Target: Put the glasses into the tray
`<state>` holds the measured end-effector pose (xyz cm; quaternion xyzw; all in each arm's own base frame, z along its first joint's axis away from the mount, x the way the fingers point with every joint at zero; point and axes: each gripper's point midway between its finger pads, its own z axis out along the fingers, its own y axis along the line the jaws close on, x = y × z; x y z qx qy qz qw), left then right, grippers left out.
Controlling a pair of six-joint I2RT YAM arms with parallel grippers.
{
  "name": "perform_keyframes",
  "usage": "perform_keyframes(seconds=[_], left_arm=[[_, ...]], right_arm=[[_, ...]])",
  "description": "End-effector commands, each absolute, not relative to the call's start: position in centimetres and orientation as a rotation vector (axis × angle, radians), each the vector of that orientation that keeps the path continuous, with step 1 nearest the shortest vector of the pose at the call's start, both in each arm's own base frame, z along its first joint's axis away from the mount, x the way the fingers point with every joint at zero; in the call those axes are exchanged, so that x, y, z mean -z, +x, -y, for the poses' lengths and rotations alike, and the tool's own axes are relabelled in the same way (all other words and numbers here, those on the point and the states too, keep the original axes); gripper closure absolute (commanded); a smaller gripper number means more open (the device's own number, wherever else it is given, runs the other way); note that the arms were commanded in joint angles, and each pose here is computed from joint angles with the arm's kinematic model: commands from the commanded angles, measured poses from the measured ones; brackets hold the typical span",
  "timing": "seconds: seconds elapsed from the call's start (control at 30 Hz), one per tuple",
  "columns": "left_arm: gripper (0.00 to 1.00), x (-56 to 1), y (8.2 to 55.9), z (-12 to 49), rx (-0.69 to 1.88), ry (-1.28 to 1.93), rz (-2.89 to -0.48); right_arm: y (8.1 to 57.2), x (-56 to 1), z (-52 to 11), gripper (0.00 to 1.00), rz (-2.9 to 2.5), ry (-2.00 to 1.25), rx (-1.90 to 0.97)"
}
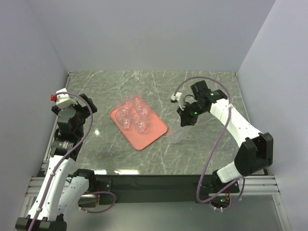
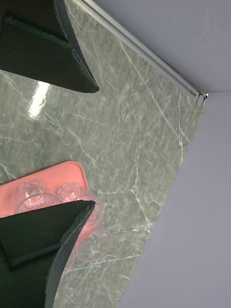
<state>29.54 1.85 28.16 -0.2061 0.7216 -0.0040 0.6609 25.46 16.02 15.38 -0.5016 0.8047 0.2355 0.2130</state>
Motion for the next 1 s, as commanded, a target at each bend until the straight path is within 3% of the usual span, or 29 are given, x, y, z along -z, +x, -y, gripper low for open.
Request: perform_keyframes(seconds=[0.0, 0.33, 0.97], left_arm=[[0.01, -28.7, 29.8, -1.9, 0.014, -0.463, -1.603], [0.01, -28.7, 29.8, -2.0, 0.009, -0.463, -1.603], [0.01, -28.7, 29.8, -1.9, 0.012, -0.458, -1.603]], right_arm=[[28.4, -17.1, -19.6, 1.00, -2.168, -1.357, -0.639], [33.6, -15.7, -25.2, 1.00, -2.246, -1.303, -0.549], [38.2, -13.2, -27.2, 1.00, -2.348, -1.158, -0.404]])
